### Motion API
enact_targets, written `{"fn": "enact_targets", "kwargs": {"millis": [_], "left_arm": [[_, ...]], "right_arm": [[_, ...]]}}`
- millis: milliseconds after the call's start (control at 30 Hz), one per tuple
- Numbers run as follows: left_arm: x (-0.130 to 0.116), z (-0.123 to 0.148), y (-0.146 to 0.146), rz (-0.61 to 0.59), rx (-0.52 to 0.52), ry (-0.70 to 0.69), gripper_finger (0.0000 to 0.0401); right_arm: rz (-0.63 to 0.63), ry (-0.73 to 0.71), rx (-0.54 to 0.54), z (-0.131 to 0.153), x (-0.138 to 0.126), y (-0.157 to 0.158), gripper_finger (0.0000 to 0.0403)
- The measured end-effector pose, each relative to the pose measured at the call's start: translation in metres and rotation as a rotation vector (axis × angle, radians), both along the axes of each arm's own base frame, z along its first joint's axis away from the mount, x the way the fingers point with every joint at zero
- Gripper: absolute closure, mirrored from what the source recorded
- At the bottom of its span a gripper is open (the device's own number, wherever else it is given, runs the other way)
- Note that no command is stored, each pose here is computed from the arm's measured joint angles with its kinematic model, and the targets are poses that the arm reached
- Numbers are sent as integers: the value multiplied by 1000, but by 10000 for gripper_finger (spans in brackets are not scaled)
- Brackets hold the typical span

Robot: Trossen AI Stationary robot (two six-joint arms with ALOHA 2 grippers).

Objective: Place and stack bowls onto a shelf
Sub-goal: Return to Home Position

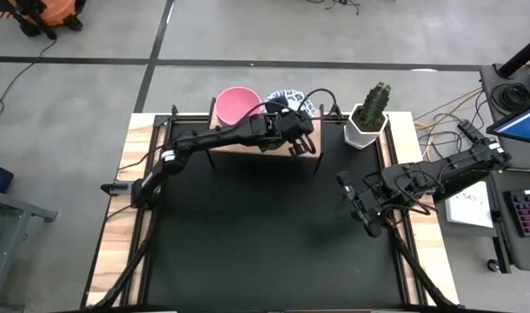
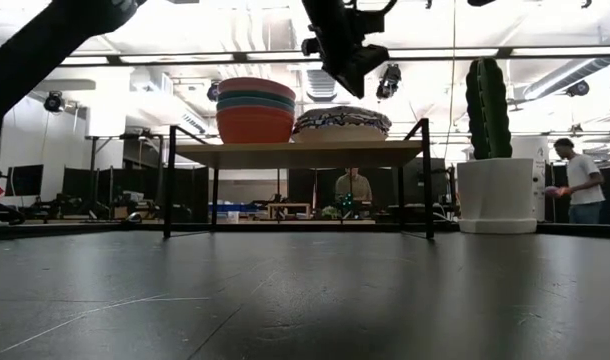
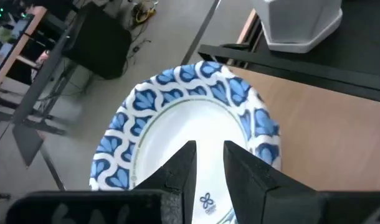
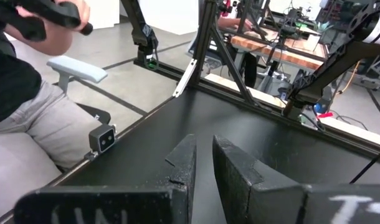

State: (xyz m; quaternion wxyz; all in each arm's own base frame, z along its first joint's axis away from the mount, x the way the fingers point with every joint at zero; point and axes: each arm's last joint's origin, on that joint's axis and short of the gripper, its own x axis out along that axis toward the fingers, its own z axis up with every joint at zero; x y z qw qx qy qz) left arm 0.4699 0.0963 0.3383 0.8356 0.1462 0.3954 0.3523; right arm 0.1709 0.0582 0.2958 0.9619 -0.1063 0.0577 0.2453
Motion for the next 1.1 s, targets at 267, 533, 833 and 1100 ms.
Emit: {"fn": "enact_targets", "kwargs": {"millis": [267,533,833,1100], "left_arm": [[-19,23,-41,-52,-36,21,338],[-38,25,-121,-141,-16,127,338],[-54,25,-172,-225,-16,165,338],[-74,12,-178,-163,-30,181,350]], "right_arm": [[2,-2,-9,0,0,0,360],[8,-9,-51,-6,-1,0,360],[-76,-52,-66,-16,-3,-11,360],[-120,-40,-40,-19,-1,-18,360]]}}
